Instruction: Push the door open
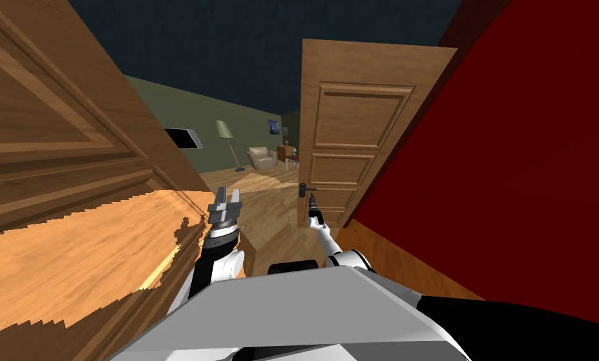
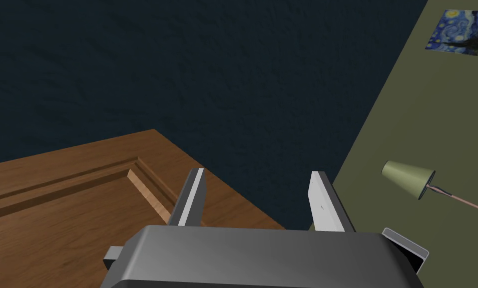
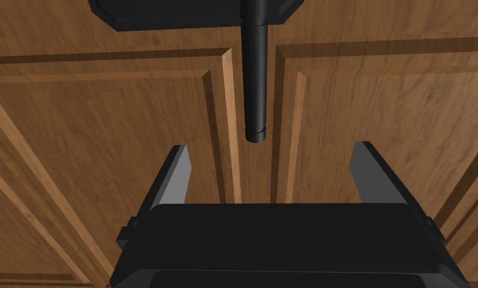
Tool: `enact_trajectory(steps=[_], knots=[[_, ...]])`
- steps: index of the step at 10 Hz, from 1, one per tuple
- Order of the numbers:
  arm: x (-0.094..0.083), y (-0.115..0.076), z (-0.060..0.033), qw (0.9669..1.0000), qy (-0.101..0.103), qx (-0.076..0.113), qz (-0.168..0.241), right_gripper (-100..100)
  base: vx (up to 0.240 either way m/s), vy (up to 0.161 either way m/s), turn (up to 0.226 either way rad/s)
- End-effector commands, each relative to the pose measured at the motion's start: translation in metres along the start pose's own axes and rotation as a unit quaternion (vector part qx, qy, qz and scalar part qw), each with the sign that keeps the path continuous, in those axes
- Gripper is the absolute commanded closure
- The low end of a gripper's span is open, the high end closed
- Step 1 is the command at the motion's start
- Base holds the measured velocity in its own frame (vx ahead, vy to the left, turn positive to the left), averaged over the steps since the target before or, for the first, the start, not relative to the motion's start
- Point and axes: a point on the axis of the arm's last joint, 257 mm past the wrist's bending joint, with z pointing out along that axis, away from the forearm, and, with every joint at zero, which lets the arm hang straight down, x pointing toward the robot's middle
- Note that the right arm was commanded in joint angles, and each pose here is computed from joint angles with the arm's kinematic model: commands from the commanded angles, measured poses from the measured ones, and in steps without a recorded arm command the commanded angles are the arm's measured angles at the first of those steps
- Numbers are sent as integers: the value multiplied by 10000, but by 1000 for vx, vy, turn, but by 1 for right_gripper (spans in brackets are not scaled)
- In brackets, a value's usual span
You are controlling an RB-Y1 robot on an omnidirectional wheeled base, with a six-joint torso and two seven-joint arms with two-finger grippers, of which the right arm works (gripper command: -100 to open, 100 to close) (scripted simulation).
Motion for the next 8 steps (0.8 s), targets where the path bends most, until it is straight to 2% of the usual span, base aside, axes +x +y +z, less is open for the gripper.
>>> enact_trajectory(steps=[1, 3, 5, 7, 8], knots=[[-147, 14, 26, 9999, -55, -25, -107, -100, 69, -49, 12], [-312, 32, 54, 9997, -122, -53, -221, -100, 149, -99, 25], [-393, 38, 65, 9995, -163, -65, -265, -100, 205, -16, 20], [-353, 26, 55, 9996, -162, -53, -213, -100, 220, 67, 24], [-262, 8, 38, 9998, -138, -33, -129, -100, 214, 89, 21]])
